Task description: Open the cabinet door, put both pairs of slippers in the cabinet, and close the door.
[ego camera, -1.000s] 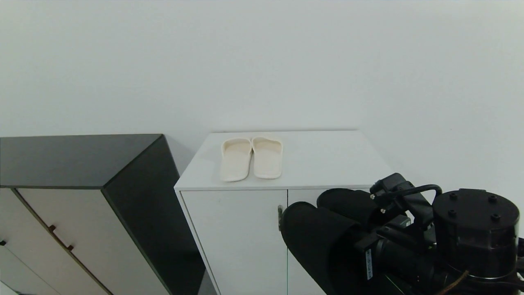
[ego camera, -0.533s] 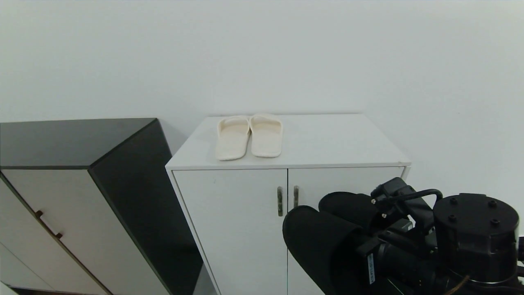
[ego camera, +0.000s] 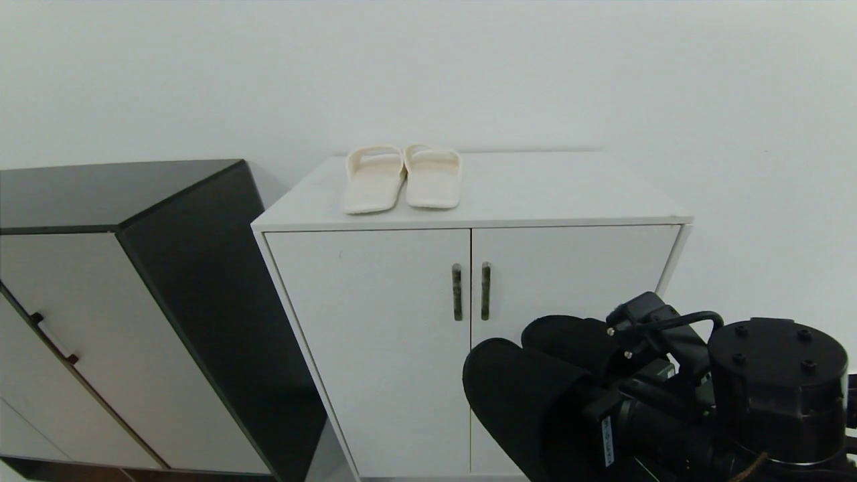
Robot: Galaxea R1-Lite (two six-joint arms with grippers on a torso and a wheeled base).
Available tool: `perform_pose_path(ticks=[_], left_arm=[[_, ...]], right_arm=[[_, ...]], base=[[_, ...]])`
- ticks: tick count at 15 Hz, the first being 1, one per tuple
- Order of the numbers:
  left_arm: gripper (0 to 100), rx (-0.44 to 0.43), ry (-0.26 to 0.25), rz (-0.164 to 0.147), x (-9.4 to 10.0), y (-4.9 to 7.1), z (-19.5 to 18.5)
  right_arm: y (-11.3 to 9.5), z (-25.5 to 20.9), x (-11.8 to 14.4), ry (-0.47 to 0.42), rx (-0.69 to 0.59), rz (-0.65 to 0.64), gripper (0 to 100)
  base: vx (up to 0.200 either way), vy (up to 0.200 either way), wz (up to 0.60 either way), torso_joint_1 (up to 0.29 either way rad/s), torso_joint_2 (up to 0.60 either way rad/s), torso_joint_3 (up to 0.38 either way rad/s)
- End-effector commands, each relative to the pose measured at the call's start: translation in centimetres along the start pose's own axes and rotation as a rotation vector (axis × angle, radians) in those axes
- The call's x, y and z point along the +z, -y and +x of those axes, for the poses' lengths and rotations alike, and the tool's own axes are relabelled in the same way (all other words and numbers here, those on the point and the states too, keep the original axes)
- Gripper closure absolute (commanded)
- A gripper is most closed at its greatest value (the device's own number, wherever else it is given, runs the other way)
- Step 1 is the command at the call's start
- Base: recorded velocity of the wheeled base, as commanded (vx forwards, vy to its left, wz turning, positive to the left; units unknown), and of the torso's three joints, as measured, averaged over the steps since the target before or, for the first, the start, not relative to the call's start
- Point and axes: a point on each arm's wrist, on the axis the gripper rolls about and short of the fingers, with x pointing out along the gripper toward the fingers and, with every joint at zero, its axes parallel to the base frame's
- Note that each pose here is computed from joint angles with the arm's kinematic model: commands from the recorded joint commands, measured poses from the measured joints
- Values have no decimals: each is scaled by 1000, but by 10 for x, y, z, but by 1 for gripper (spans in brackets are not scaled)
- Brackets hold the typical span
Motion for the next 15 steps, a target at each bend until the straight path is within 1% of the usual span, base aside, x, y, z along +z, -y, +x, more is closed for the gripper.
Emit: perform_pose_path(ticks=[1, 2, 3, 4, 5, 6, 7, 8, 9, 10, 11, 12, 13, 14, 15], left_arm=[[0, 8, 0, -2, 0, 0, 0], [0, 31, 5, -5, 1, -1, 0], [0, 60, 23, -3, 4, -1, 0], [0, 46, 100, -14, 27, -1, -6], [0, 38, 108, -33, 58, -2, -7], [0, 36, 87, -35, 67, -2, -3], [0, -24, -15, -28, 80, 0, 18], [0, -109, -55, -27, 87, 2, 35], [0, -168, -68, -30, 94, 4, 52], [0, -197, -68, -31, 98, 5, 62], [0, -302, -65, -30, 106, 9, 86], [0, -379, -74, -30, 110, 12, 100], [0, -423, -88, -31, 113, 15, 109], [0, -475, -115, -33, 116, 21, 123], [0, -597, -128, -24, 124, 39, 140]], right_arm=[[-1, 0, -2, -8, 3, -13, 100], [0, -1, -4, -11, 4, -16, 100], [0, -3, -2, -4, 6, -13, 100], [0, -4, -2, -1, 7, -12, 100], [0, -4, -2, -1, 7, -12, 100], [0, -4, -2, -1, 8, -12, 100], [0, -4, -2, -5, 9, -13, 100], [0, -4, -2, -5, 9, -13, 100], [0, -4, -2, -2, 10, -12, 100], [0, -5, -2, 0, 10, -12, 100], [0, -5, -2, 0, 12, -12, 100], [0, -5, -2, 0, 12, -12, 100], [0, -5, -2, 0, 12, -12, 100], [0, -5, -2, -1, 13, -12, 100], [0, -6, -1, 5, 14, -10, 100]], base=[[0, 0, 0, -154, 481, 320], [0, 0, 0, -149, 471, 325], [0, 0, 0, -159, 476, 330], [0, 0, 0, -119, 471, 334], [0, 0, 0, -119, 466, 334], [0, 0, 0, -119, 466, 334], [0, 0, 0, -115, 466, 354], [0, 0, 0, -100, 447, 354], [0, 0, 0, -76, 456, 364], [0, 0, 0, -56, 432, 359], [0, 0, 0, -36, 437, 383], [0, 0, 0, -41, 437, 388], [0, 0, 0, -27, 432, 413], [0, 0, 0, -12, 271, 286], [0, 0, 0, -2, 178, 163]])
